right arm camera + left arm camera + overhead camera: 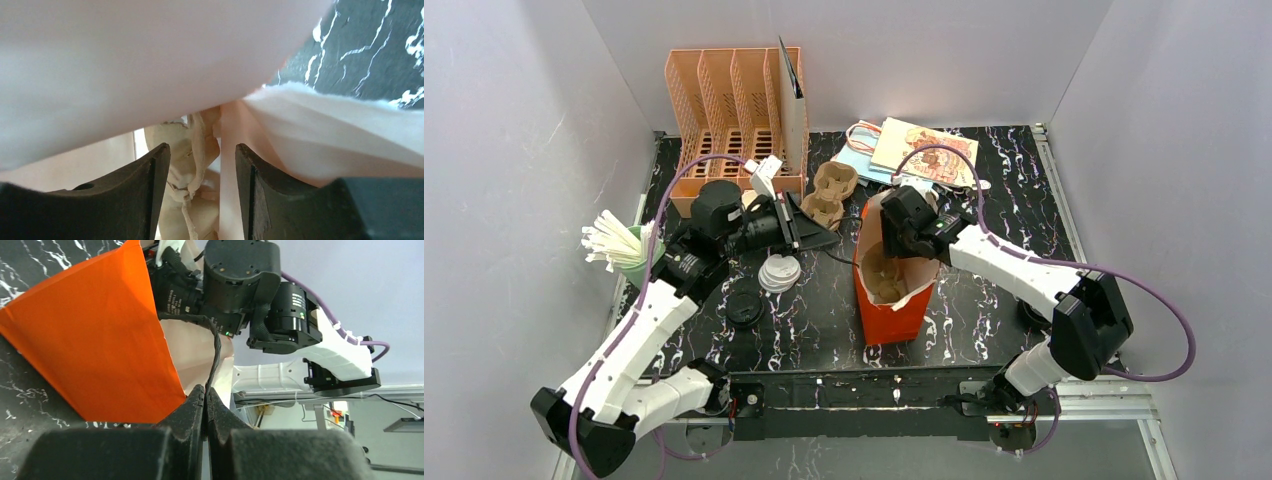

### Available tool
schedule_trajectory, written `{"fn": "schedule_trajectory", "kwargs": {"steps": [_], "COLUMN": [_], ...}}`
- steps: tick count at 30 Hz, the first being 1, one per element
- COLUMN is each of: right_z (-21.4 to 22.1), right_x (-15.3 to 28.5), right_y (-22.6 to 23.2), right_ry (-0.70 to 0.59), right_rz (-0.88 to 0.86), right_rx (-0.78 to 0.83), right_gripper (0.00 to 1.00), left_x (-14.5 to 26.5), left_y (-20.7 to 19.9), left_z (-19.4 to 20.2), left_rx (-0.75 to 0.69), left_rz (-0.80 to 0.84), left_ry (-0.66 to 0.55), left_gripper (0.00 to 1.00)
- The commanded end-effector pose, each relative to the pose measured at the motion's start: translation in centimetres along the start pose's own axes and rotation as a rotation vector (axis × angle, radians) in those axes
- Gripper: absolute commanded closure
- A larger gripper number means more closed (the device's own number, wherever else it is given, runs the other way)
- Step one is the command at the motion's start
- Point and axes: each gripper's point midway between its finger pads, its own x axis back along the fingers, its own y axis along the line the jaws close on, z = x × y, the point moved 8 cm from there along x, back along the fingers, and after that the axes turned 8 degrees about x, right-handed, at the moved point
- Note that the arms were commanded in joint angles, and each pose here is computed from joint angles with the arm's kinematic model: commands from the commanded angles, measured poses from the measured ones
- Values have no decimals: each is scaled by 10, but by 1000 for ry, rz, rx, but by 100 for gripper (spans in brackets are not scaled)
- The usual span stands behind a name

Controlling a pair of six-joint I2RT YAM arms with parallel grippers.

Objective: Pack the takeout coffee
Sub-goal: Adjust the cup tray in the takeout bag.

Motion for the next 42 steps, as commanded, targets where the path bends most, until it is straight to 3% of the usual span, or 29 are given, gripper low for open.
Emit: {"fn": "schedule_trajectory", "kwargs": {"steps": [1, 8, 10, 14, 20, 26, 30, 35, 42], "right_z": [-34, -43, -45, -46, -45, -43, -43, -39, -38], "right_x": [18, 34, 34, 34, 32, 32, 32, 32, 32], "right_y": [0, 14, 14, 15, 15, 15, 13, 12, 11], "right_ry": [-137, -144, -143, -142, -138, -156, -163, -157, -158], "right_rz": [-54, -158, -155, -154, -145, -146, -130, -129, -134], "right_rx": [174, 209, 207, 193, 174, 153, 142, 130, 130], "right_gripper": [41, 42, 42, 42, 42, 41, 41, 41, 41], "left_x": [14, 18, 14, -3, -46, -69, -76, -60, -59], "left_y": [5, -29, -43, -76, -123, -106, -85, -64, -31], "left_z": [6, -32, -46, -62, -33, -23, -17, -9, -6], "left_rx": [-16, -43, -36, -35, 0, 55, 116, 165, 228], "left_rz": [-99, -228, -281, -340, -275, -392, -553, -672, -784], "left_ry": [-26, -181, -182, -153, -66, 2, 50, 4, 16], "left_gripper": [96, 55, 51, 59, 74, 85, 90, 89, 73]}}
